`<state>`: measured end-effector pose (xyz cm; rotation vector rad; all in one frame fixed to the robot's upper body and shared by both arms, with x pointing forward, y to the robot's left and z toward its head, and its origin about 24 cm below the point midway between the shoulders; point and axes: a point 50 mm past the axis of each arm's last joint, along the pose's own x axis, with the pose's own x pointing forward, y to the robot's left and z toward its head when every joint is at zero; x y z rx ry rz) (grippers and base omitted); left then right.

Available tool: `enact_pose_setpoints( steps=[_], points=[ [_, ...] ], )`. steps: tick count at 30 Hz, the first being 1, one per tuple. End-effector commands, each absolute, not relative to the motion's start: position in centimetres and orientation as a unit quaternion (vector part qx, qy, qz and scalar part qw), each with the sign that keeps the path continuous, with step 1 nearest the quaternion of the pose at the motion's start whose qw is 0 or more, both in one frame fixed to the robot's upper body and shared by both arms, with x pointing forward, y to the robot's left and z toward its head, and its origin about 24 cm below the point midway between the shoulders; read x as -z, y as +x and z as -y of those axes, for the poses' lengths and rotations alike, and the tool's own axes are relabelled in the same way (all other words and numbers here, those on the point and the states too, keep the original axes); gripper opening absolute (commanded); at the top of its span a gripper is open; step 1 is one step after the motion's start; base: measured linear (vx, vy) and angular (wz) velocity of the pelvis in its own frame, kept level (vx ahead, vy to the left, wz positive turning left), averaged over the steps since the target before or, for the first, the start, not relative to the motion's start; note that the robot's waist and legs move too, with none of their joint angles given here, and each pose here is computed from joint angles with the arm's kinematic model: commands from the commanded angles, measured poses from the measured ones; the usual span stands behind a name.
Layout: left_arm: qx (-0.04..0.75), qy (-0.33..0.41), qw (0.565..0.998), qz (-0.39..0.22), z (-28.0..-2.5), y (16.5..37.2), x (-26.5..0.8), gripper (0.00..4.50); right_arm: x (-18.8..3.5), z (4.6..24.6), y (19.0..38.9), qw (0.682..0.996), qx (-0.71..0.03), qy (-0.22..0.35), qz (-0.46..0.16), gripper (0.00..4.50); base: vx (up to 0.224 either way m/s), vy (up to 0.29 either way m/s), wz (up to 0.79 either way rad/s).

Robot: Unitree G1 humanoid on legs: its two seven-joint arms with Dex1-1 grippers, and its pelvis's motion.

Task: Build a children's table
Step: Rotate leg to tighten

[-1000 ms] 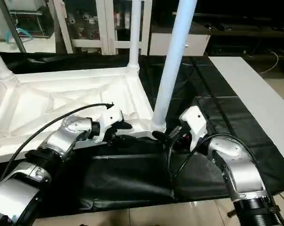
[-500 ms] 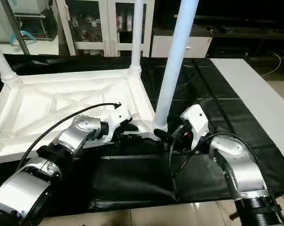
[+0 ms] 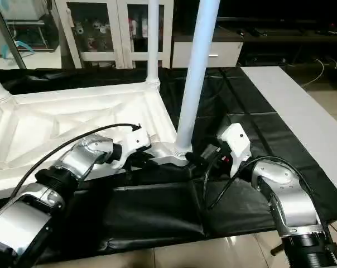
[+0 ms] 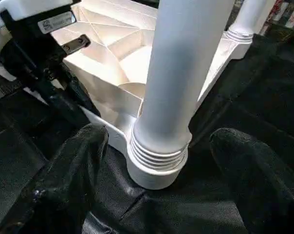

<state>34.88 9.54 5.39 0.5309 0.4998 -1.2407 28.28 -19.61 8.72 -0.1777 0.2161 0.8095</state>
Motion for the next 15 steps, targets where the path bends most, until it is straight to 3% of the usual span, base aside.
enact_pose_setpoints(
  steps=[1,11,14,15],
  points=[
    [0.567,0.235,0.745,-0.261,-10.8,34.2,-4.2,0.05,-9.3,19.7,28.4,0.906,-0.4,-0.095,-0.101,3.82,0.0,0.0,0.0],
    [0.627,0.22,0.702,-0.254,-11.3,31.6,-3.2,0.05,-9.1,20.0,28.0,0.899,-0.411,-0.102,-0.111,3.82,0.0,0.0,0.0],
    [0.674,0.215,0.671,-0.223,-11.3,29.8,-3.1,0.05,-8.7,20.1,27.3,0.885,-0.433,-0.115,-0.126,3.82,0.0,0.0,0.0],
    [0.687,0.212,0.662,-0.211,-11.2,29.2,-3.2,0.05,-8.2,20.0,26.6,0.868,-0.46,-0.122,-0.143,3.82,0.0,0.0,0.0]
  ],
)
